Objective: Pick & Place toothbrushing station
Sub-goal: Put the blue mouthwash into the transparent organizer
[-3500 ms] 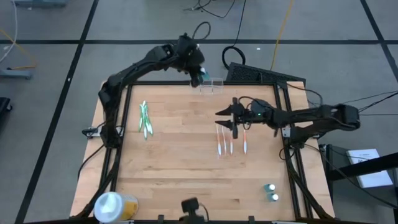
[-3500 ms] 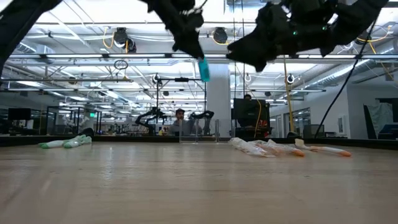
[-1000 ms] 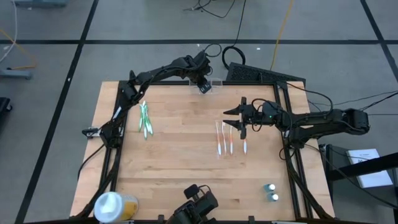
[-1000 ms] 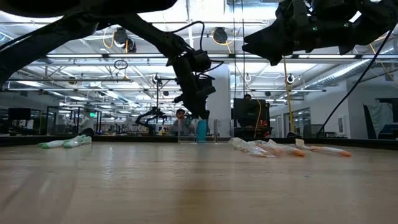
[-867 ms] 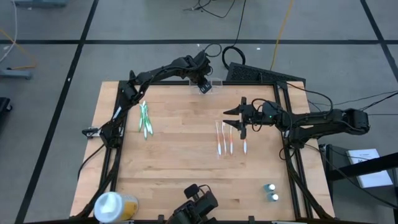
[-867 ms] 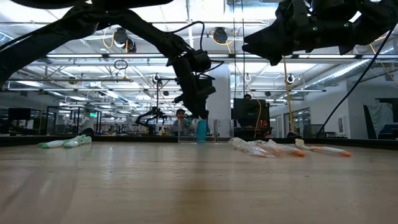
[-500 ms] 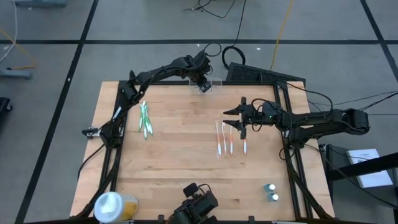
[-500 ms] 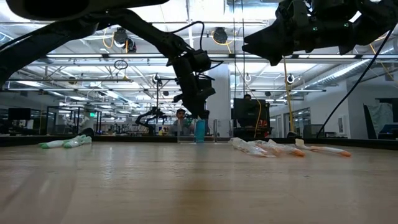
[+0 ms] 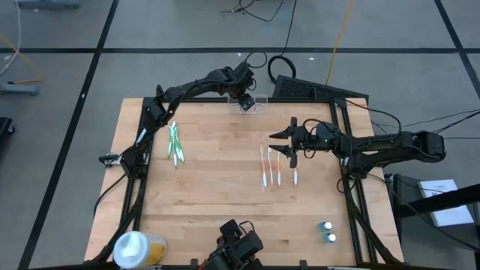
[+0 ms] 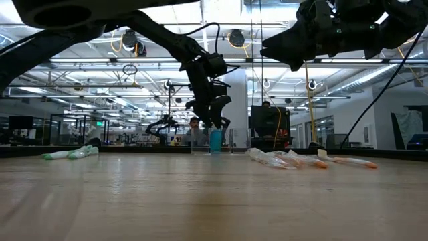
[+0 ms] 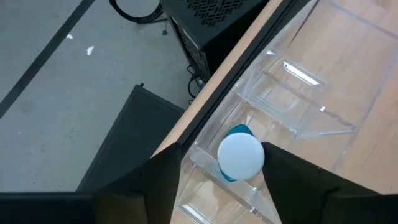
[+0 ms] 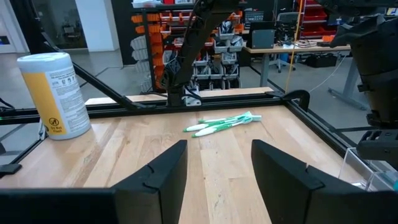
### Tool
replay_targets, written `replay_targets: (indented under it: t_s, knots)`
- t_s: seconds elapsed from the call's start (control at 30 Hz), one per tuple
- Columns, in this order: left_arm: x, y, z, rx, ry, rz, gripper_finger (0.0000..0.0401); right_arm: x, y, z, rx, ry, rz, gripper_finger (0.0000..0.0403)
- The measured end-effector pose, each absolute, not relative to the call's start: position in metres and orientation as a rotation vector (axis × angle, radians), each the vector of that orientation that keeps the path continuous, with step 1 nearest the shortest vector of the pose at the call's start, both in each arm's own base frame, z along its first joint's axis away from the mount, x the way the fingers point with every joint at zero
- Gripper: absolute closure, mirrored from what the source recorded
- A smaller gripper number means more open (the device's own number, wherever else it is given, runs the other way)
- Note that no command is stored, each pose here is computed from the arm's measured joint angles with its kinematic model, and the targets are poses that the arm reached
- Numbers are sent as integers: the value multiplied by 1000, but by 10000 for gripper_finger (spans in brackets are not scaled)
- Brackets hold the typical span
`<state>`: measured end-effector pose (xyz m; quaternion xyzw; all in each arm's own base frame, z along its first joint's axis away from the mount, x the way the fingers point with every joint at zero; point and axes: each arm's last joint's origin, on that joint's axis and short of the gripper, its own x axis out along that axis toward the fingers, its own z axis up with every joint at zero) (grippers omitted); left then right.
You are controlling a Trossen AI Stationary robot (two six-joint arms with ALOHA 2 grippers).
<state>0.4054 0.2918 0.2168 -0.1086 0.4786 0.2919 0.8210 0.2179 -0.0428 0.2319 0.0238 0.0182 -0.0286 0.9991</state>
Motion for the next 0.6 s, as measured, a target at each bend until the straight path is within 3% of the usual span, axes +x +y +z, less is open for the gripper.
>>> replay_targets:
  t_s: [0.33, 0.6]
  knots:
    - [405, 292, 218, -173, 1035, 587, 172, 218, -43, 231, 49, 44, -57, 234]
    - [401, 285, 245, -124, 992, 610, 171, 218, -43, 231, 50, 48, -57, 234]
